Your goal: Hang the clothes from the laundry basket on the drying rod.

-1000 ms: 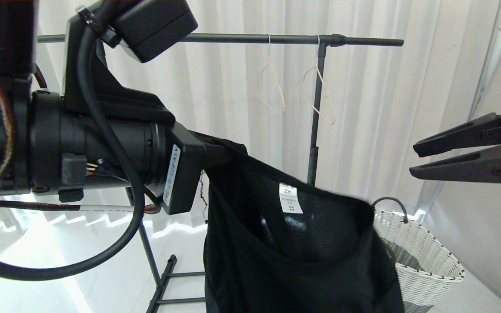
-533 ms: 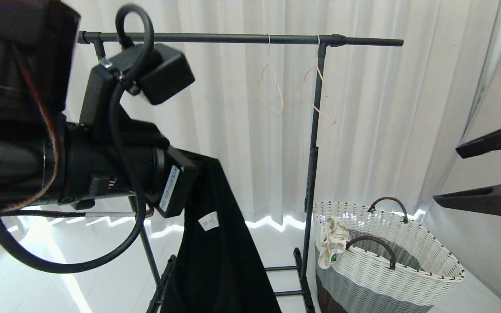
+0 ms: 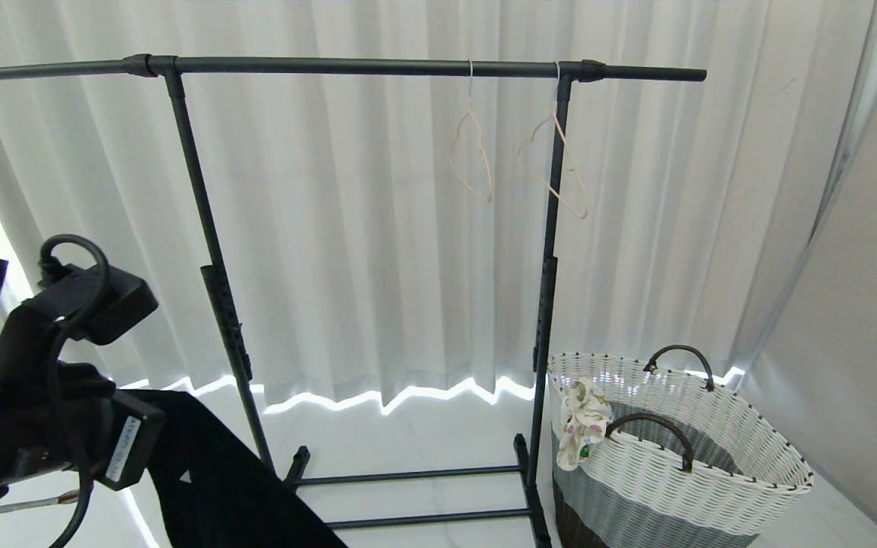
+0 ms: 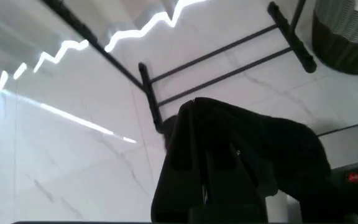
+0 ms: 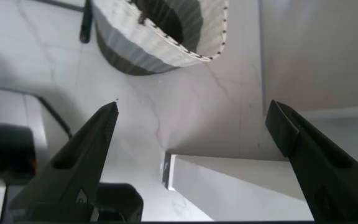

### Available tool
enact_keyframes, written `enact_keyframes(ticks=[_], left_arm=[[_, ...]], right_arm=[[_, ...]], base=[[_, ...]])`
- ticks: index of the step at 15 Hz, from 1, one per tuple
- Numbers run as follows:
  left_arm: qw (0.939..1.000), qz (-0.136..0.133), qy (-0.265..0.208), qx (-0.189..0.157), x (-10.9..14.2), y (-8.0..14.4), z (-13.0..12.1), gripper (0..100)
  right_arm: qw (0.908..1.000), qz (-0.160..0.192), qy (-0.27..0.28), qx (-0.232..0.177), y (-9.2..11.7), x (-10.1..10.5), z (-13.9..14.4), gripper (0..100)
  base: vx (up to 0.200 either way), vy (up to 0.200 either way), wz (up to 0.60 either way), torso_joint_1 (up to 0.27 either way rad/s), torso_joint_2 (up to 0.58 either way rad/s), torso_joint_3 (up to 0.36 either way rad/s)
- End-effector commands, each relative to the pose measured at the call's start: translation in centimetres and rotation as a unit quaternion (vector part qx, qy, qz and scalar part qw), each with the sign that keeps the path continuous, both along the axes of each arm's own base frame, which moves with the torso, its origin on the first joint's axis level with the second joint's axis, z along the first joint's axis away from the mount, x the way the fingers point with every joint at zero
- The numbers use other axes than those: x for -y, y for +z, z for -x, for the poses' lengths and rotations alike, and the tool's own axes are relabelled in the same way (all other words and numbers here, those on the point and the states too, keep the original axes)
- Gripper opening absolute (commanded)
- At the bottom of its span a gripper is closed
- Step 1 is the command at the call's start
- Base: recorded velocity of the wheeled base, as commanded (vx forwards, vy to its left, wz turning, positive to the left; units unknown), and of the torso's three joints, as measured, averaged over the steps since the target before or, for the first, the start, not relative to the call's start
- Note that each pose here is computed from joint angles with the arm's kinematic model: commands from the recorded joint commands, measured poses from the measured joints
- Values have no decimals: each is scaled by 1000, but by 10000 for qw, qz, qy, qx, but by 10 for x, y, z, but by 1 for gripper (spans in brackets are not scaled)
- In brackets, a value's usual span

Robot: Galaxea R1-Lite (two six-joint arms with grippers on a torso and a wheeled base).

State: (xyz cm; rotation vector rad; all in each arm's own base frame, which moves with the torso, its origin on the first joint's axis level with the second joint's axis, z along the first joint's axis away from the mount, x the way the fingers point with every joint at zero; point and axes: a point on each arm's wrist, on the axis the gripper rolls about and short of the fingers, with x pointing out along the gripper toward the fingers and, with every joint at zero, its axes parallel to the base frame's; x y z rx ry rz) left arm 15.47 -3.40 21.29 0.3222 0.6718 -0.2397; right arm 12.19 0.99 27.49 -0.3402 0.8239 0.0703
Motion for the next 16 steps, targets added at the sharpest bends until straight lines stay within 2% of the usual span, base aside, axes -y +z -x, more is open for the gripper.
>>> enact_keyframes(ticks=[1,3,4,9,16], left_arm=[[9995,182,264,78,-7,-2,14,0],[9960,632,638,9,-7,-2,12,0],[9952,690,692,17,-7,-1,13,0],[9942,768,684,322,-6,4,9,0],[9938,731,774,331,-8,3,10,0]], right_arm=[[9995,3,-216,224,-16,6,14,100],[9978,-16,-201,635,-33,6,10,100],[9974,-22,-201,696,-39,6,9,100],[9950,-83,-212,971,-40,5,3,100],[9937,-87,-298,1078,-37,8,2,100]], base=[[0,0,0,0,0,0],[0,0,0,0,0,0],[0,0,0,0,0,0],[0,0,0,0,0,0],[0,0,0,0,0,0]])
